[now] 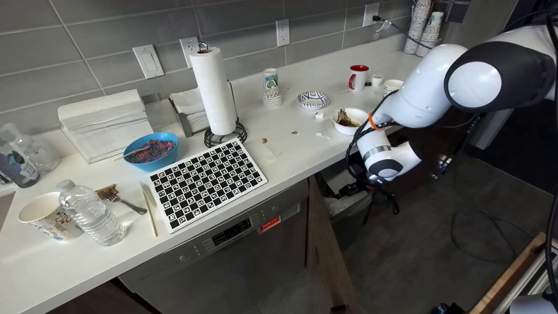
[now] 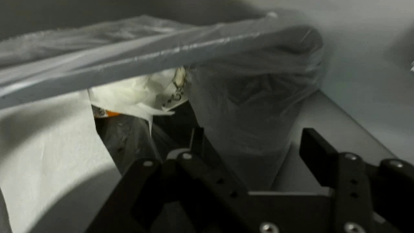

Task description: Take an item out of the bowl and put it into the bin

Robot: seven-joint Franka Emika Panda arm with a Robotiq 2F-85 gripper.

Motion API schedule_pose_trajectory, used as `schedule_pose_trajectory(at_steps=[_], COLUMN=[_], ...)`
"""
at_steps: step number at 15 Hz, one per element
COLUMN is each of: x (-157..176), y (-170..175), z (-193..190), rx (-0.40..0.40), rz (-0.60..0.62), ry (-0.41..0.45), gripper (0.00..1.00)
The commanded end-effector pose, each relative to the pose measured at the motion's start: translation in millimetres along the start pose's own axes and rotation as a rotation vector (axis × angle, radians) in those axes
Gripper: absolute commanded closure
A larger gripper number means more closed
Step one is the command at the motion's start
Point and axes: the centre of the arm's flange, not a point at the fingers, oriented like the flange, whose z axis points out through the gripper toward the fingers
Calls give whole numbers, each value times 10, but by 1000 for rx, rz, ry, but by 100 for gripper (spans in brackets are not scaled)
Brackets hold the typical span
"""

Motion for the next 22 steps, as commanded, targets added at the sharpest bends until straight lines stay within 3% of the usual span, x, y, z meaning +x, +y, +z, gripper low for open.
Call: schedule_pose_trajectory(at_steps=[1, 6, 14, 18, 22], x=[3, -104, -122, 27, 225], y=[-150, -306, -690, -972, -1351], z=[-190, -565, -1325, -1740, -2128], rx=[-15, -82, -79, -50, -133], rz=[5, 7, -224, -287, -305], ry=[-187, -336, -621, -703, -738], gripper=[0, 0, 0, 0, 0])
